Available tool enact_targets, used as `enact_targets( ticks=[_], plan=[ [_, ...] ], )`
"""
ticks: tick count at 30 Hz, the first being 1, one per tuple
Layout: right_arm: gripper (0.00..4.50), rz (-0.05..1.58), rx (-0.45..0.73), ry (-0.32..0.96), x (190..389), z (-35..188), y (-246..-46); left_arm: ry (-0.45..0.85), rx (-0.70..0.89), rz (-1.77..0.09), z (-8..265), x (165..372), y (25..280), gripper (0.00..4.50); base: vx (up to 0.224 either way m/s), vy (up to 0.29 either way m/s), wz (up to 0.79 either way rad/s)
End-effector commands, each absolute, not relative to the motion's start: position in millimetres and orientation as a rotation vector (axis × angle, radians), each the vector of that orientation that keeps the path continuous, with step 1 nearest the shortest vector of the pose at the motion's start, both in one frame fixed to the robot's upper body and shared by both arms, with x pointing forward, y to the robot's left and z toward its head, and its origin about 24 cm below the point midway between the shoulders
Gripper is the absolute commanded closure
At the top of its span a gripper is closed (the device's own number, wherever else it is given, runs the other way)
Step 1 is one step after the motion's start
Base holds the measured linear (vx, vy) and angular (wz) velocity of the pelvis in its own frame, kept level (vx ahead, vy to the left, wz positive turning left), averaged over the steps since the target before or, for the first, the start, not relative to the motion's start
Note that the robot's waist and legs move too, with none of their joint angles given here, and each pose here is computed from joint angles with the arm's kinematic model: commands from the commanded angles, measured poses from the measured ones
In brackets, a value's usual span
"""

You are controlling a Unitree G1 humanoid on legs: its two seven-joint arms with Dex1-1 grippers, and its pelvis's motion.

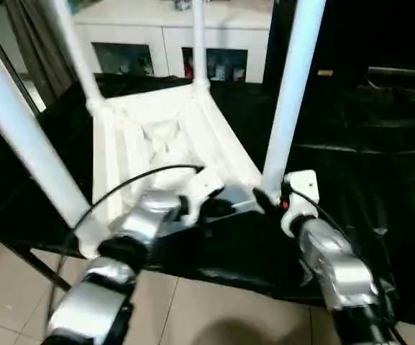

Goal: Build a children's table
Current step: Rotate leg to tighten

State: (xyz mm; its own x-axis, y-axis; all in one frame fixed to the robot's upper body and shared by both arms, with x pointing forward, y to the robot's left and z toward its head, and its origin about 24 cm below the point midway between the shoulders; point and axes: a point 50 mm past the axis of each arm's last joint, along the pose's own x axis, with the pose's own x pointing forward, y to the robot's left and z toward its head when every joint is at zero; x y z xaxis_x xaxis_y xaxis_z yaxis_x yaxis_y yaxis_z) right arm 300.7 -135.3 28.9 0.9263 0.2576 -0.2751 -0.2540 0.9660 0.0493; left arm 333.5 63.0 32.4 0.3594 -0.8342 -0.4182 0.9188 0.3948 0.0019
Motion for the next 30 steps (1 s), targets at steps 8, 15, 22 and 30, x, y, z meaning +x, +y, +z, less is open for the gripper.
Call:
enact_targets(
  ticks=[8,15,22,30],
  plan=[
    [0.92,0.448,0.032,0.273,297.8,31,-110.3,0.377,0.156,-1.206,23,322,42,4.50,0.000,0.000,0.00],
    [0.50,0.681,-0.028,0.249,290.4,47,-130.3,0.394,0.149,-1.312,21,317,74,4.50,0.000,0.000,0.00],
    [0.50,0.856,-0.104,0.277,277.3,54,-144.5,0.458,0.108,-1.470,25,306,105,4.50,0.000,0.000,0.00],
    [0.86,0.943,-0.142,0.333,271.3,54,-154.4,0.480,0.126,-1.457,31,310,125,4.50,0.000,0.000,0.00]
  ],
)
